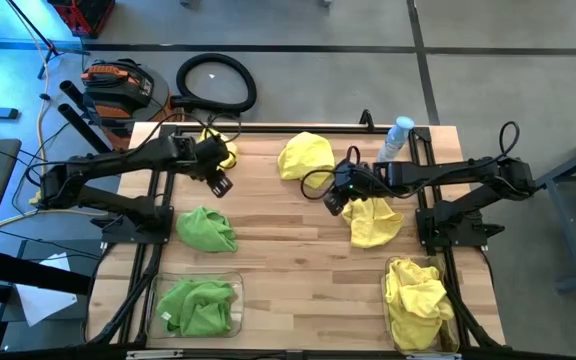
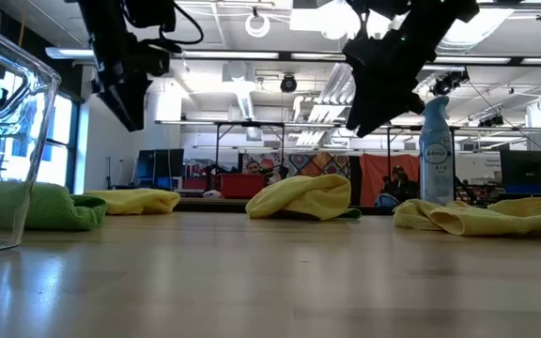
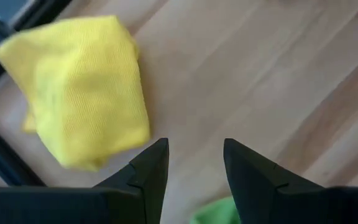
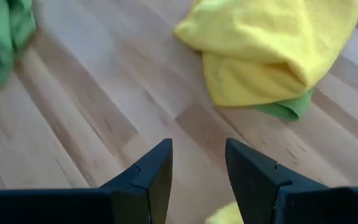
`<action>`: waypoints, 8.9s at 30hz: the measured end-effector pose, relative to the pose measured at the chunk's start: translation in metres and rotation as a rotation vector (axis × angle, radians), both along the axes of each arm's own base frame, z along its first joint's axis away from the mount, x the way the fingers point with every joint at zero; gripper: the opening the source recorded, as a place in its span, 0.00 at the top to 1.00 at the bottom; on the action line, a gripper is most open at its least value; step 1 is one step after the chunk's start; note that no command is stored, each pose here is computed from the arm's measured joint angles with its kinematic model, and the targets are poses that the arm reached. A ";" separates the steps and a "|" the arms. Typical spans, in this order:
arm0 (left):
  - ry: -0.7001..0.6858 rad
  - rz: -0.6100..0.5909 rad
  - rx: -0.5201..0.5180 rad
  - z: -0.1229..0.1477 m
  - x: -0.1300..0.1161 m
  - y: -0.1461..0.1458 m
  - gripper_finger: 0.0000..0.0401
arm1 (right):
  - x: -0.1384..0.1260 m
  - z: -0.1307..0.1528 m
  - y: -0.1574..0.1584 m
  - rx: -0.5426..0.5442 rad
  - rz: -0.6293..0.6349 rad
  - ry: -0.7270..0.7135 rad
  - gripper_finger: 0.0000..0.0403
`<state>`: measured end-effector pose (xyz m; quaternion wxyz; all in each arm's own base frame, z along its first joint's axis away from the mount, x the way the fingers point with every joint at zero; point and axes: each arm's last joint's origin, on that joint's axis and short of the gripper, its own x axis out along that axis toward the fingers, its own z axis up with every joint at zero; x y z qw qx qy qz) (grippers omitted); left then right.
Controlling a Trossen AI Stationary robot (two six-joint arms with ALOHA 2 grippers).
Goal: Sort microfiber towel by color & place in baskets
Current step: Put the bottom green microfiber towel into the left transparent bin, then put the middle right yellow microfiber towel into the right transparent bin
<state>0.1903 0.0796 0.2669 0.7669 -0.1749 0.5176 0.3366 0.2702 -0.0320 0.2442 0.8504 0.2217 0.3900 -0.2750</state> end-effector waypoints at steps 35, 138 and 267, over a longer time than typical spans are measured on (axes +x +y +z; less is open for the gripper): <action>0.021 0.561 -0.307 -0.131 -0.012 -0.124 0.65 | -0.004 -0.005 0.022 0.003 0.416 0.119 0.64; 0.059 -0.356 -0.116 -0.094 0.047 -0.348 0.95 | -0.009 -0.006 0.070 0.070 0.406 0.120 0.64; -0.579 -0.541 0.284 0.036 -0.087 -0.078 0.70 | -0.045 0.133 0.113 0.286 -0.190 0.291 0.99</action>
